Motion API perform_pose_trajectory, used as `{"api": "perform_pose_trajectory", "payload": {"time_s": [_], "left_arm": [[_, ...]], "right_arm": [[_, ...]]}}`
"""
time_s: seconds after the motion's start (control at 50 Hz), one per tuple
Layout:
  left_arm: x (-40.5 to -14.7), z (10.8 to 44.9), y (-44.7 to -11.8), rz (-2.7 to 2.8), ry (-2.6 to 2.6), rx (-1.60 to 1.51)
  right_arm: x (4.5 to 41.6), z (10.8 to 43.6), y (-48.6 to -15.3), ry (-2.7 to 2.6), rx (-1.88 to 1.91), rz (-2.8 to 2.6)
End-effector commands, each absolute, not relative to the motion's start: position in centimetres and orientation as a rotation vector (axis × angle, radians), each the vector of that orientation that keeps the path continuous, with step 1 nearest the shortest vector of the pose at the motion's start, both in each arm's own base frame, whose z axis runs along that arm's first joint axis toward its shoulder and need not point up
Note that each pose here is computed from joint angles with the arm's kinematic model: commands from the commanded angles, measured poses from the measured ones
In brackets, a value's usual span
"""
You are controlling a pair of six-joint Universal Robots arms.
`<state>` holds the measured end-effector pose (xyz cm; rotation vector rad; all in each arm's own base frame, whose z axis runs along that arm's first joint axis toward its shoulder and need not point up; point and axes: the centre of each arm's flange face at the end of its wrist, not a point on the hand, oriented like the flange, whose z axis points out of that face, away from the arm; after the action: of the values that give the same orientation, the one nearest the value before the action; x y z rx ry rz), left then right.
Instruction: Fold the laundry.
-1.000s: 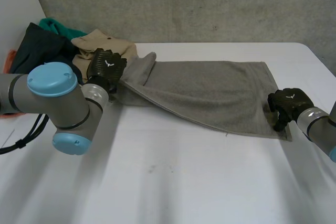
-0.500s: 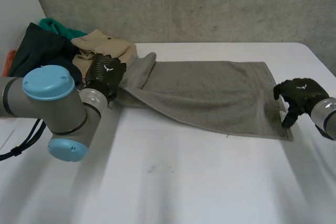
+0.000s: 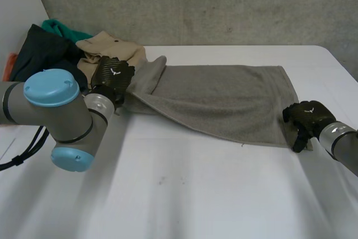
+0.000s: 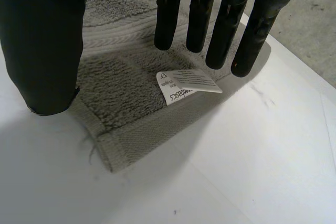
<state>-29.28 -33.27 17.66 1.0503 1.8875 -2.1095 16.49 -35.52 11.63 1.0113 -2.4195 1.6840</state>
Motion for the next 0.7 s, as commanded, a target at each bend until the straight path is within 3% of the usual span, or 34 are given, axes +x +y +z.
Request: {"api": "perform_pose_trajectory", "payload": {"time_s": [0.02, 0.52, 0.7], "left_arm": [[-29.3, 17.5, -33.2, -2.105, 1.892, 1.053], [-29.2, 17.3, -33.1, -2.1, 1.912, 1.045], [-28.8, 16.1, -32.8, -2.058, 1.949, 1.056]], "right_arm": [[16.6, 11.2, -36.2, -2.412, 1.01, 1.683], [16.7, 11.4, -38.8, -2.312, 1.02, 1.739], [16.6, 14.1, -39.5, -2.228, 0.964, 1.825]]}}
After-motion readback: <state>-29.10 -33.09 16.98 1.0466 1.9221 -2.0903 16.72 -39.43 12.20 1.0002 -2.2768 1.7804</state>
